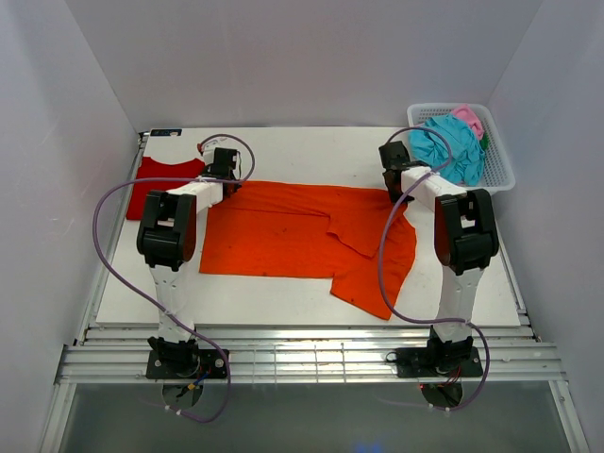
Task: Fold and stack the t-shirts
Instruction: Fold the flattened tshirt in 1/3 of the way
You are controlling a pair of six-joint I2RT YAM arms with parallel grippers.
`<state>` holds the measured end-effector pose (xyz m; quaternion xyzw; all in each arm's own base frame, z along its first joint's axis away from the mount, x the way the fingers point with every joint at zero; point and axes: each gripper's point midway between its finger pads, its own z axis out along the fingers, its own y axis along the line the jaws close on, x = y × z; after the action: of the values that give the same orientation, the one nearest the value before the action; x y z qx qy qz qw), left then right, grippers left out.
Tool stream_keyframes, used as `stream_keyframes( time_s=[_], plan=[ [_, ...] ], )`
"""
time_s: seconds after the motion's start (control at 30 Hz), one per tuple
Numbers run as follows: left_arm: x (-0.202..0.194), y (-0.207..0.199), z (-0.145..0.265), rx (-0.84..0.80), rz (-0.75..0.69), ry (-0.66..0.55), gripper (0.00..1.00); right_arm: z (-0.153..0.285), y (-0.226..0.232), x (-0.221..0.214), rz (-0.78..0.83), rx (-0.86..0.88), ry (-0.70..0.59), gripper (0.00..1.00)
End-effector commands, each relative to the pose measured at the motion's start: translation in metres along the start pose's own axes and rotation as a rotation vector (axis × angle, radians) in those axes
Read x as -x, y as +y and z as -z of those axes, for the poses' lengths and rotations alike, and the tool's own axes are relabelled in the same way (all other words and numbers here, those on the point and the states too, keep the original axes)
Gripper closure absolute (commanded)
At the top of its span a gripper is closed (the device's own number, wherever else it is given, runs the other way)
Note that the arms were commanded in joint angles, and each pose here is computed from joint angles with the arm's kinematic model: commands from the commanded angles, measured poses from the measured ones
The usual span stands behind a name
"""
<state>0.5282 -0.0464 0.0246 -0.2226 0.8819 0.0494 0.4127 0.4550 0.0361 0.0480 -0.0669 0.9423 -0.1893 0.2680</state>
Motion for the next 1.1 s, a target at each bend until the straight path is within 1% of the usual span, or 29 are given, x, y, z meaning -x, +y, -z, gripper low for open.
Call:
stream_keyframes(
  time_s=[0.0, 0.17, 0.3, 0.43, 0.6, 0.67, 0.83, 1.07],
  plan=[
    [-0.013, 0.018, -0.010, 0.052, -0.006, 0.053, 1.00, -0.006, -0.016, 0.011, -0.012, -0.055, -0.011, 0.92],
    [-0.014, 0.020, -0.010, 0.052, 0.001, 0.061, 1.00, -0.012, -0.014, 0.017, -0.028, -0.052, -0.023, 0.91],
    [-0.015, 0.019, -0.008, 0.047, 0.012, 0.064, 1.00, -0.007, -0.018, 0.030, -0.067, -0.062, -0.077, 0.78],
    [-0.010, 0.018, -0.003, 0.034, 0.024, 0.053, 1.00, 0.020, -0.032, 0.053, -0.112, -0.066, -0.172, 0.71],
    [-0.003, 0.014, 0.002, 0.013, 0.038, 0.042, 1.00, 0.050, -0.035, 0.078, -0.143, 0.006, -0.287, 0.69],
    [-0.002, 0.014, 0.002, 0.013, 0.038, 0.041, 1.00, 0.054, -0.030, 0.083, -0.141, 0.045, -0.302, 0.69],
    [-0.004, 0.013, 0.000, 0.014, 0.031, 0.043, 1.00, 0.050, -0.016, 0.095, -0.134, 0.112, -0.310, 0.70],
    [-0.009, 0.013, -0.004, 0.014, 0.027, 0.056, 1.00, 0.030, 0.010, 0.102, -0.111, 0.213, -0.265, 0.69]
  ],
)
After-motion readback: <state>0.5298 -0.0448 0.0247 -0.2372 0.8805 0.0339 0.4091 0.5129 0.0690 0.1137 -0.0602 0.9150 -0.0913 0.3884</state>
